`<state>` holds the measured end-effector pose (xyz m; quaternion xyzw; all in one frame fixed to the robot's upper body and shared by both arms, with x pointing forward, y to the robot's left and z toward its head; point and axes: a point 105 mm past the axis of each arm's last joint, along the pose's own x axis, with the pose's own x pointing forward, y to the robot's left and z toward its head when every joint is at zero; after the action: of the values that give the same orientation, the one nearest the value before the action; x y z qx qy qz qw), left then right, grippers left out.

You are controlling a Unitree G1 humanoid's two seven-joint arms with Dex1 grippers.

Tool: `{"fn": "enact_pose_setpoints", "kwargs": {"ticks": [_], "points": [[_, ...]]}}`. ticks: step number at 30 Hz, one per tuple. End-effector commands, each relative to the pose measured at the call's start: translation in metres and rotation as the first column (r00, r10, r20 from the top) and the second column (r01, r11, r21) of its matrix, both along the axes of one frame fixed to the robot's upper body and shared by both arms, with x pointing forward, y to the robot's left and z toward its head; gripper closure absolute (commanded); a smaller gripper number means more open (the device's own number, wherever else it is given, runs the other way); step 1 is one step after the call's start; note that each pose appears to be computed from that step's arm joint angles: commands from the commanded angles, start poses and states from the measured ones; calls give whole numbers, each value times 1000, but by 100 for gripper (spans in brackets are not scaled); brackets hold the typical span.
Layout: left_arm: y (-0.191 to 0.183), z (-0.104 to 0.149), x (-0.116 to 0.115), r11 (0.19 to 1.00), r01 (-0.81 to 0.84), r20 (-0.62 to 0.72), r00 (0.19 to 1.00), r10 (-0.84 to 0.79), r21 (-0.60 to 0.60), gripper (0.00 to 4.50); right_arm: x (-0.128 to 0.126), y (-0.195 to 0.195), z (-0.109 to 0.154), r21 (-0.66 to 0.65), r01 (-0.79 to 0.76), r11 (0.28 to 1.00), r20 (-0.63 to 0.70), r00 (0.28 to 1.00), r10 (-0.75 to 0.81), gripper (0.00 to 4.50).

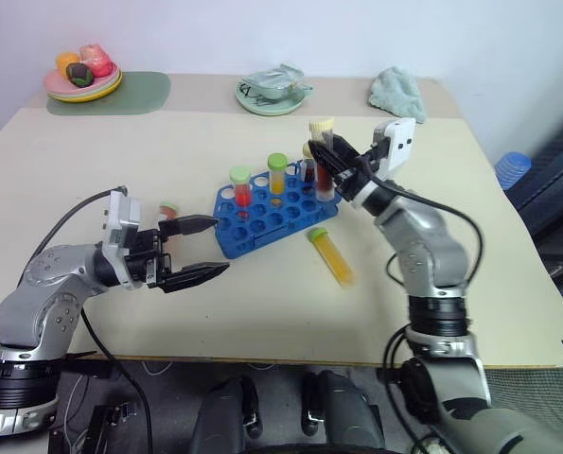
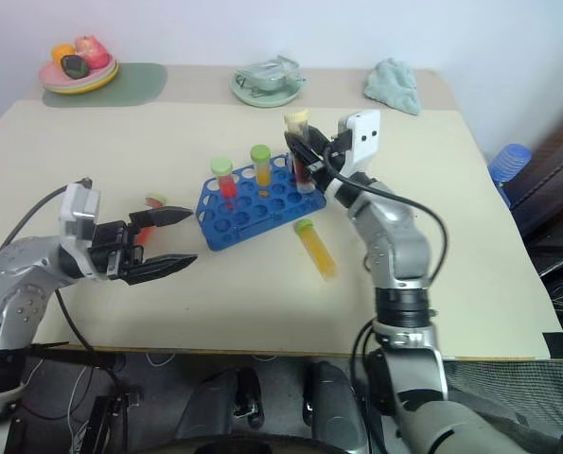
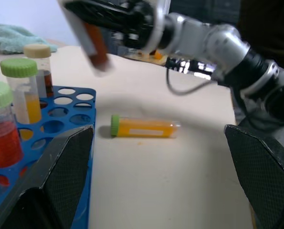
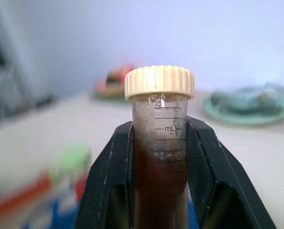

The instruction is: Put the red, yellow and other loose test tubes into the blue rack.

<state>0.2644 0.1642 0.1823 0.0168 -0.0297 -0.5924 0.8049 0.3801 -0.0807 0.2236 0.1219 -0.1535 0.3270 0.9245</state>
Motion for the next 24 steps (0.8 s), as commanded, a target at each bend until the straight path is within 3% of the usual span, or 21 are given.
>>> {"fn": "enact_pose_setpoints", "kwargs": {"ticks": [1,7,15,24], "points": [[0,9,1,1000,5,51,999,-5,-4,0,5,-6,10,86,54,995,120,991,-65,367],[1,9,0,1000,-7,54,999,7,-12,0,19,-17,-13,189,133,973,101,983,-154,367],[4,10,-1,1000,-21,61,998,22,-11,0,30,-23,-42,213,171,962,42,982,-184,367],[6,12,-2,1000,-26,65,998,26,-7,0,36,-19,-57,207,193,959,13,980,-200,367]]}}
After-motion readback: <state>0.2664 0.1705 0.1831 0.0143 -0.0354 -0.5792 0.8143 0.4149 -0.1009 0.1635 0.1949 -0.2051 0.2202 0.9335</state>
